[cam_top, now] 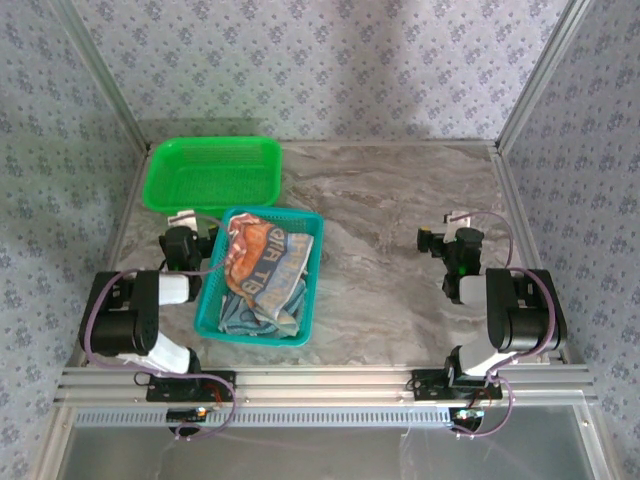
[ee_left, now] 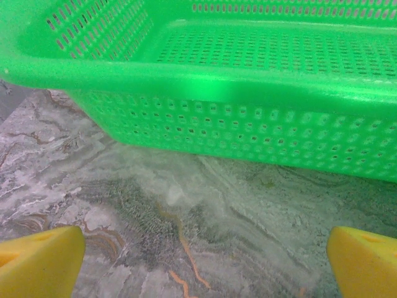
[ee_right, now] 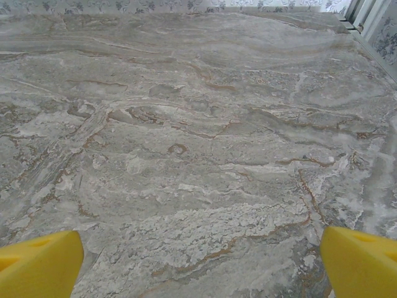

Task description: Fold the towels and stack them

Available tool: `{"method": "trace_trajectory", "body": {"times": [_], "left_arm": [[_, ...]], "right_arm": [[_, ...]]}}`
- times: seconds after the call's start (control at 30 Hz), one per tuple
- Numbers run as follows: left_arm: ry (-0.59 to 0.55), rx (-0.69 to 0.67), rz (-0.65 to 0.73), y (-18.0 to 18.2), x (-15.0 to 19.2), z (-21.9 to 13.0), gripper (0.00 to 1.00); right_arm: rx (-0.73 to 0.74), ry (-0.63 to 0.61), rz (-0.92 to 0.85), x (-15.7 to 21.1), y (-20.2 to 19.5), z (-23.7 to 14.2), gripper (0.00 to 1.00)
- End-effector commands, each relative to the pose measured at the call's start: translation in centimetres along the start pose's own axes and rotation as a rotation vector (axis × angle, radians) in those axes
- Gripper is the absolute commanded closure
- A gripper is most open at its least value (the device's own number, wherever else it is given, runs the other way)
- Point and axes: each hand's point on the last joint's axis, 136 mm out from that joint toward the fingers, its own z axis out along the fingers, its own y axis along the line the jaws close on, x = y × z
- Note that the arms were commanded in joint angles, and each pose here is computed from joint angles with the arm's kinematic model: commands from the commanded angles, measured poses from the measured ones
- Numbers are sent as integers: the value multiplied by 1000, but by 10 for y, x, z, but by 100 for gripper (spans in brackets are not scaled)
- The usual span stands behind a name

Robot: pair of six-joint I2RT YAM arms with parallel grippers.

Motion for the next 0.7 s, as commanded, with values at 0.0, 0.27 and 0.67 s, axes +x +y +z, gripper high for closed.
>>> {"method": "trace_trajectory", "body": {"times": [0.0,0.27,0.67], "left_arm": [[-32,-56,-34,11,-41,-10,0],[24,-114,-215,28,-91,-62,0],[119,87,-389,1,-118,-123,0]], "right_arm": [[29,-39,-9,-22,-2,-9,0],[70,-98,208,-87,-13,-48,0],[-314,165,69,-130,133,-53,0]]}}
